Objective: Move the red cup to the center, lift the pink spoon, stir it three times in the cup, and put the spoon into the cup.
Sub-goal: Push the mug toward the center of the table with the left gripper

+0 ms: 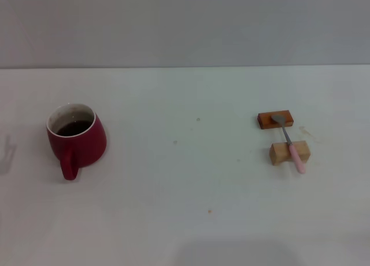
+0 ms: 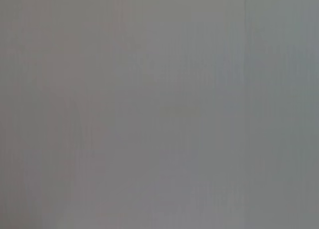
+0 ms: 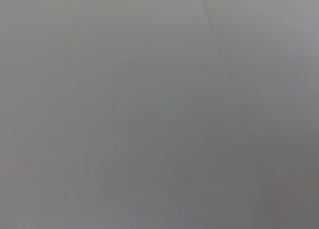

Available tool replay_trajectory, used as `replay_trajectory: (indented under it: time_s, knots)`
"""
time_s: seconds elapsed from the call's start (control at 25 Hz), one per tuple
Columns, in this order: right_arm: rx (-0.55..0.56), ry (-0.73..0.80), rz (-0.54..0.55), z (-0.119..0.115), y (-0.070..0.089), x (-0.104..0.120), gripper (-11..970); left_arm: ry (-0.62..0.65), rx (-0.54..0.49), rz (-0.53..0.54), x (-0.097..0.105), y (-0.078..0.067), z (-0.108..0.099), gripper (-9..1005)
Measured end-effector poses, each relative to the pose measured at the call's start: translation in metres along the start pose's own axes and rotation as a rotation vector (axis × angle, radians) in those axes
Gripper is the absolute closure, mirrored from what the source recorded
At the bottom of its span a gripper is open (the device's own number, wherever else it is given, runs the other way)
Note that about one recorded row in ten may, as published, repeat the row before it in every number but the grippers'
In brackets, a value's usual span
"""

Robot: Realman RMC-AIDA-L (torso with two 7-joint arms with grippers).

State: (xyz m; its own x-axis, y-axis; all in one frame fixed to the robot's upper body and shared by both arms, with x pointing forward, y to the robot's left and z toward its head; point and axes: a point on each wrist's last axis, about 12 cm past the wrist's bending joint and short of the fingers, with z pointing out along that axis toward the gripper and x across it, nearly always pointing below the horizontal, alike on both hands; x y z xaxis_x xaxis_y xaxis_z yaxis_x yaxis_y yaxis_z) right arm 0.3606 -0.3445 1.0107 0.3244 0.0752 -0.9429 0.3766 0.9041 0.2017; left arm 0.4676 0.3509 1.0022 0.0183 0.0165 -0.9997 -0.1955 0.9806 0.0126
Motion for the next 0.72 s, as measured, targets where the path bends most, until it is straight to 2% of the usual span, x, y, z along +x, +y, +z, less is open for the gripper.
replay_trajectory:
  time_s: [0.72]
  knots:
    - [0.000, 0.000, 0.003, -0.0001, 0.0005, 0.0001, 264, 0.016, 0.029, 0.039, 0.0023, -0.0024, -0.0010, 195]
